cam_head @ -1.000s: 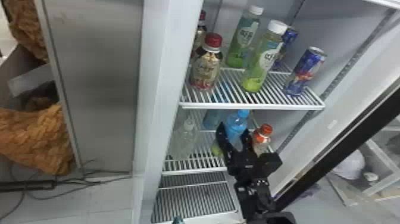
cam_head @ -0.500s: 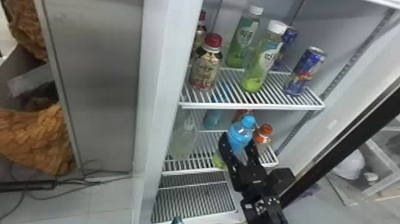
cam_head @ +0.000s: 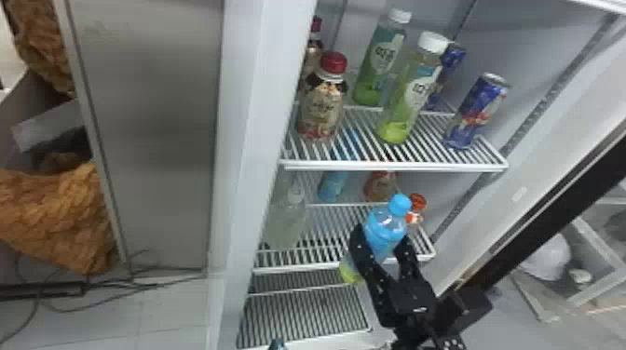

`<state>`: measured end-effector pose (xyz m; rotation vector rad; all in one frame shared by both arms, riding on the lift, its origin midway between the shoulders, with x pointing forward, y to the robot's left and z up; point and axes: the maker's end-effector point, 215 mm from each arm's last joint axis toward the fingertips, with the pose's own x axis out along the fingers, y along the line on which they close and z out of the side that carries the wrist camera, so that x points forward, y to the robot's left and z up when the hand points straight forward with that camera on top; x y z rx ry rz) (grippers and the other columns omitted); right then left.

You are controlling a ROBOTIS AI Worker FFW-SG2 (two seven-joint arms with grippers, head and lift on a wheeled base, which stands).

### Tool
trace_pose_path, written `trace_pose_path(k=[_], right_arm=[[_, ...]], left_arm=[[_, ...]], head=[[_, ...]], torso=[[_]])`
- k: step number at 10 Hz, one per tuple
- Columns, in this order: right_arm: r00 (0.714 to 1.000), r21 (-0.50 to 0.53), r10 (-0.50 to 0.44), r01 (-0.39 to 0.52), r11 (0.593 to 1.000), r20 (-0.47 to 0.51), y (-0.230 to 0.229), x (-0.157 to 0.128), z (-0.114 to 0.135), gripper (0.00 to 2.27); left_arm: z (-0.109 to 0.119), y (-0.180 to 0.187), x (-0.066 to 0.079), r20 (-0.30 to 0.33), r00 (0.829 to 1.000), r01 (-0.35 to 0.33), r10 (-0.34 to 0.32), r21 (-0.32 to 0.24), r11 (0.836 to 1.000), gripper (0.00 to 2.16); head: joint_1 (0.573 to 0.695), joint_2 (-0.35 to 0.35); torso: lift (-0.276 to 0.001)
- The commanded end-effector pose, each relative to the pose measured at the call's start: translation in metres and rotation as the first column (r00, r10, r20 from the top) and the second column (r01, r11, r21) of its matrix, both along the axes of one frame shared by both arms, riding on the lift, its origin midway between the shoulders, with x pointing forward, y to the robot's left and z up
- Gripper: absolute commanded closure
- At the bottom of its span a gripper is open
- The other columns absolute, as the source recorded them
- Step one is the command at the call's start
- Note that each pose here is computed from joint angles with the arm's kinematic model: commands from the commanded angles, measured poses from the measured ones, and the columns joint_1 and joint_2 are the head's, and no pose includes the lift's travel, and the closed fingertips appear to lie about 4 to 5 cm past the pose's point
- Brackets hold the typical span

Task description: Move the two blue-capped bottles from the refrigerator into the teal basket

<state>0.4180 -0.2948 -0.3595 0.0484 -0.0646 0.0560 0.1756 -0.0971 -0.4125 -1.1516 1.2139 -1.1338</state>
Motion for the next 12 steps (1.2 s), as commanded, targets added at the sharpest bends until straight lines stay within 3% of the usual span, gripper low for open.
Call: trace_pose_path(k=[1,6,10,12], right_arm=[[0.999,-0.002,0.030,-0.030,1.000,-0.019,0.007,-0.012,0.004,0.57],[0.990,0.004,0.087,-0.087,0.996,-0.114,0.021,-0.057,0.017,0.57],[0.953,-0.002,0.184,-0.190,0.982,-0.243,0.039,-0.089,0.016,0.58],[0.921,0.017,0.238,-0.245,0.969,-0.309,0.053,-0.101,0.008,0.57]], left_arm=[[-0.001,0.000,0.000,0.000,1.000,0.000,0.000,0.003,1.000,1.14],[-0.001,0.001,-0.001,-0.004,1.000,-0.003,0.003,0.001,1.000,1.14],[-0.002,0.002,0.000,-0.007,1.000,-0.010,0.010,0.003,1.000,1.14],[-0.004,0.002,-0.001,-0.009,1.000,-0.009,0.009,0.006,1.000,1.14]], head=[[0.695,-0.350],[0.695,-0.350],[0.695,-0.350],[0.695,-0.350]], torso=[[-0.140],[-0.140],[-0.140],[-0.140]])
